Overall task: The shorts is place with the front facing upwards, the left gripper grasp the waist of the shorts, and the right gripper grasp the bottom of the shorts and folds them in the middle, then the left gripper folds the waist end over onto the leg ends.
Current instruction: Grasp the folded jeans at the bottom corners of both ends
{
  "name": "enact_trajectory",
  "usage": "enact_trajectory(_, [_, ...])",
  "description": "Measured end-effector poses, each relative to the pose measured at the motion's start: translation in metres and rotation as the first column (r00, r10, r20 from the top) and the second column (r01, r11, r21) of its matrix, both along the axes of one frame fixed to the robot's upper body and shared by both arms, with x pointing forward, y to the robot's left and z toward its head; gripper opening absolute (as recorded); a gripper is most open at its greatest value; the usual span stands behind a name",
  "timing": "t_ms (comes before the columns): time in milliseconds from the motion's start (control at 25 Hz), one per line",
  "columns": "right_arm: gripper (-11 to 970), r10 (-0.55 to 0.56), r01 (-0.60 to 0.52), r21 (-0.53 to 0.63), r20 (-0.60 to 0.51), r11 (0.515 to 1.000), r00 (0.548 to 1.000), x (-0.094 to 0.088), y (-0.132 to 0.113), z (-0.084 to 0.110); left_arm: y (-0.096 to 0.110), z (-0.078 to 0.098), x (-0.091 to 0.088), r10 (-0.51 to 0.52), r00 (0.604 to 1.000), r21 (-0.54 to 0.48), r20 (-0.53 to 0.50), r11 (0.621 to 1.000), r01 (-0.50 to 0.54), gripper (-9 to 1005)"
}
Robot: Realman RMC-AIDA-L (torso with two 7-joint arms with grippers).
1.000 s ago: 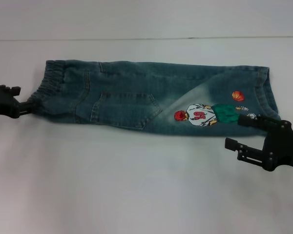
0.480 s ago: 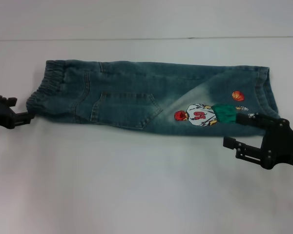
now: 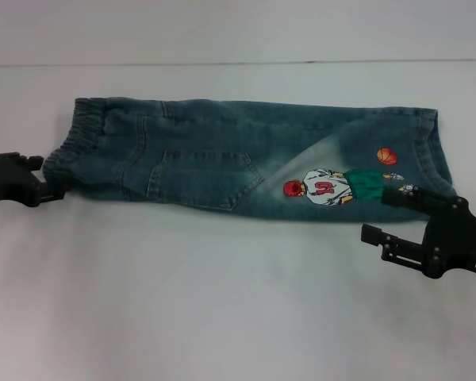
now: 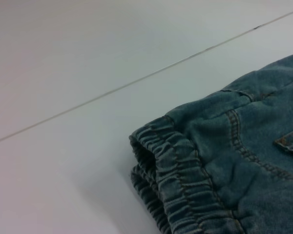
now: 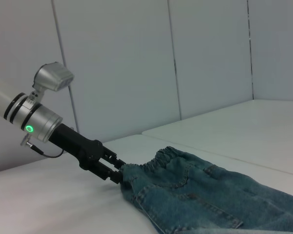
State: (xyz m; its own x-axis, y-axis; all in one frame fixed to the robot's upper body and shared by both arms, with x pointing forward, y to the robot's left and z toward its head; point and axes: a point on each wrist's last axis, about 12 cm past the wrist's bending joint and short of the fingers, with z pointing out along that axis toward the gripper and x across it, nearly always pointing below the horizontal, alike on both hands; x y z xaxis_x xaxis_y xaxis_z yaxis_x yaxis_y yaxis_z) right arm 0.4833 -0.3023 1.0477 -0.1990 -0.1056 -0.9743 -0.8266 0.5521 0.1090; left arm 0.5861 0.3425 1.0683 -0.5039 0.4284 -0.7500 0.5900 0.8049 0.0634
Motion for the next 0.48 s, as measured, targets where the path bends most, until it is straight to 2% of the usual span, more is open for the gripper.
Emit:
enact_trajectory(400, [722, 0.002, -0.002, 0.002, -0.003, 1.000, 1.000, 0.000, 0.001, 0.000, -0.011, -0.003, 0.002, -0.058, 0.998, 0.023, -0.011, 0.998, 0.058, 540])
enact_trajectory(480, [717, 0.001, -0.001, 0.003, -0.006, 1.000, 1.000, 0.000, 0.001, -0.001, -0.012, -0.003, 0.002, -0.072, 0.997, 0.026, -0.011, 0.997, 0.072, 442])
